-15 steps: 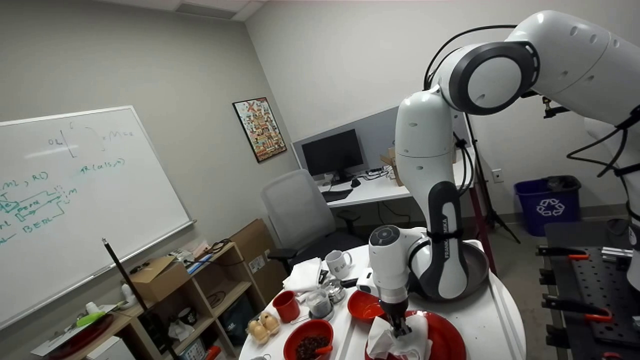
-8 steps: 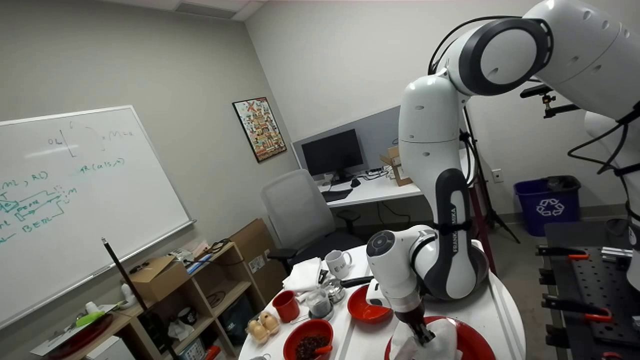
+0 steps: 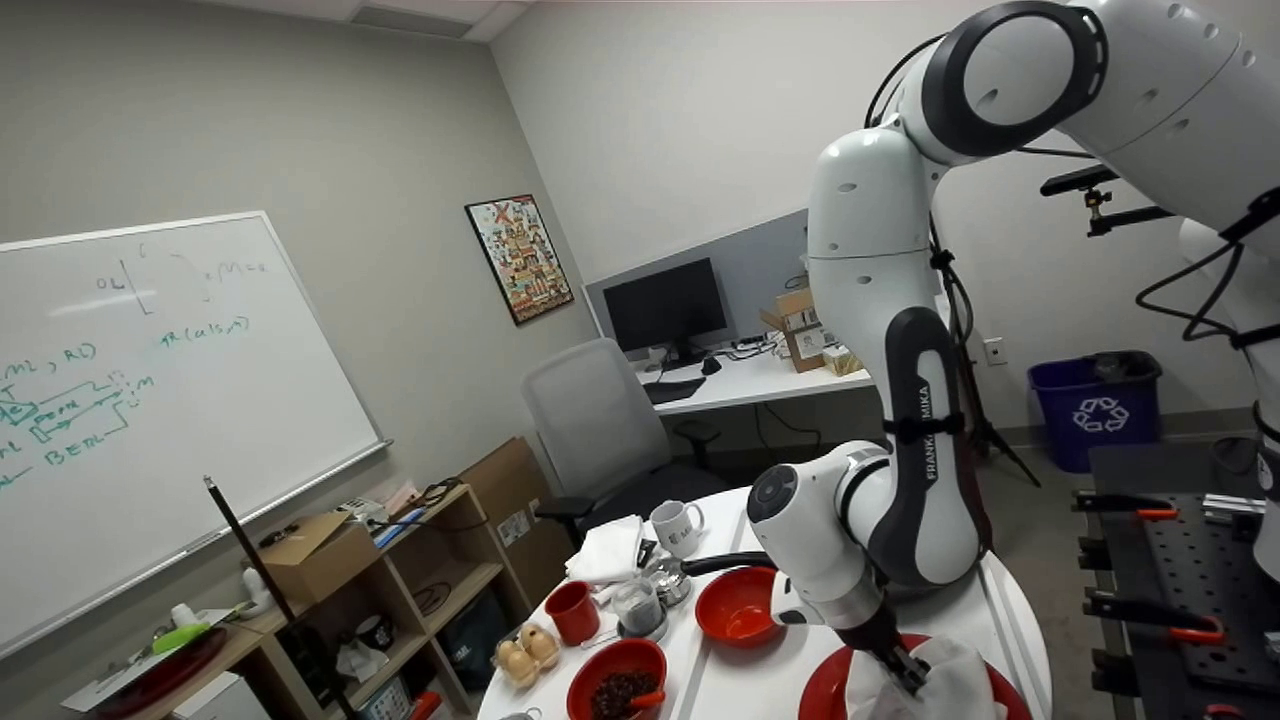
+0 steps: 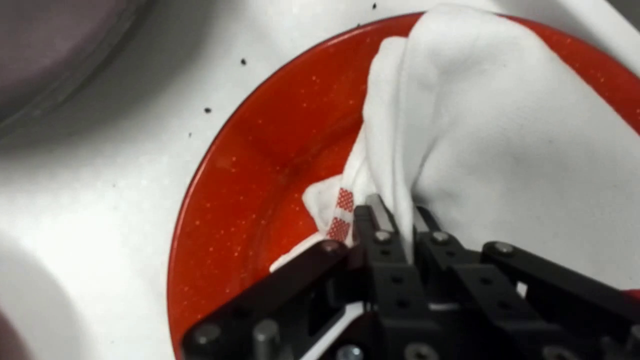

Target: Wipe the red plate with a towel

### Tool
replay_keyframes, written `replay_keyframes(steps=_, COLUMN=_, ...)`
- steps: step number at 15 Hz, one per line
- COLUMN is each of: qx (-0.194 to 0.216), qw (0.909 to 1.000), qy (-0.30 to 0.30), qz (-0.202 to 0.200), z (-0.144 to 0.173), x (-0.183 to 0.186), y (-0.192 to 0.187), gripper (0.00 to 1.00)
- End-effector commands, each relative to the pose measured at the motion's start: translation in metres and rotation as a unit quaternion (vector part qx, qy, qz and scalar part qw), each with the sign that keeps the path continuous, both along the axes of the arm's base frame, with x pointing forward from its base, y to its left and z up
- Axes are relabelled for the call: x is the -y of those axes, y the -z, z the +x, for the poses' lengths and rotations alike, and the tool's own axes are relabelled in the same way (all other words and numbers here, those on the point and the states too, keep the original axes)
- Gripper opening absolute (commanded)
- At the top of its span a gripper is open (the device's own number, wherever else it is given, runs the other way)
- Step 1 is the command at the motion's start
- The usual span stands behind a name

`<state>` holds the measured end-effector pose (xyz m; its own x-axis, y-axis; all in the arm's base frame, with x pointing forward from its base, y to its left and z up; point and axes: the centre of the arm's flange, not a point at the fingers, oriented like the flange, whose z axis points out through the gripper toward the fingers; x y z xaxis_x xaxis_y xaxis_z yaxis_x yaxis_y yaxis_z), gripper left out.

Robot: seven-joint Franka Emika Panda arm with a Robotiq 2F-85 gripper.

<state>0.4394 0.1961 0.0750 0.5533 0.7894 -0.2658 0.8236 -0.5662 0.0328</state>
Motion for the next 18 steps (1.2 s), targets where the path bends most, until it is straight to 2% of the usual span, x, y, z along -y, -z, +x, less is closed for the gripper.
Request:
replay_keyframes(steps=1, qx=-0.026, qw=0.9994, qy=-0.002, qz=-0.022, z=-0.015, x=0.016, y=-0.008, gripper=0.07)
replay_keyframes(steps=6, qx=-0.005, qw=0.9985, qy=0.027, qz=-0.048, z=-0.015, x=0.035, y=-0.017, gripper=0.07)
replay_keyframes(steps=9, qx=0.052, qw=0.9966, qy=0.023, qz=-0.060, z=-0.009, x=0.041, y=-0.014, gripper=0.07)
replay_keyframes(steps=11, qx=0.082, qw=0.9951, qy=0.016, qz=-0.054, z=-0.002, x=0.041, y=-0.010, gripper=0.07)
replay_keyframes(steps=14, qx=0.112, qw=0.9933, qy=-0.005, qz=-0.028, z=0.004, x=0.035, y=-0.002, gripper=0.07)
replay_keyframes(steps=18, qx=0.127, qw=0.9896, qy=-0.050, qz=0.046, z=0.002, x=0.016, y=-0.002, gripper=0.07)
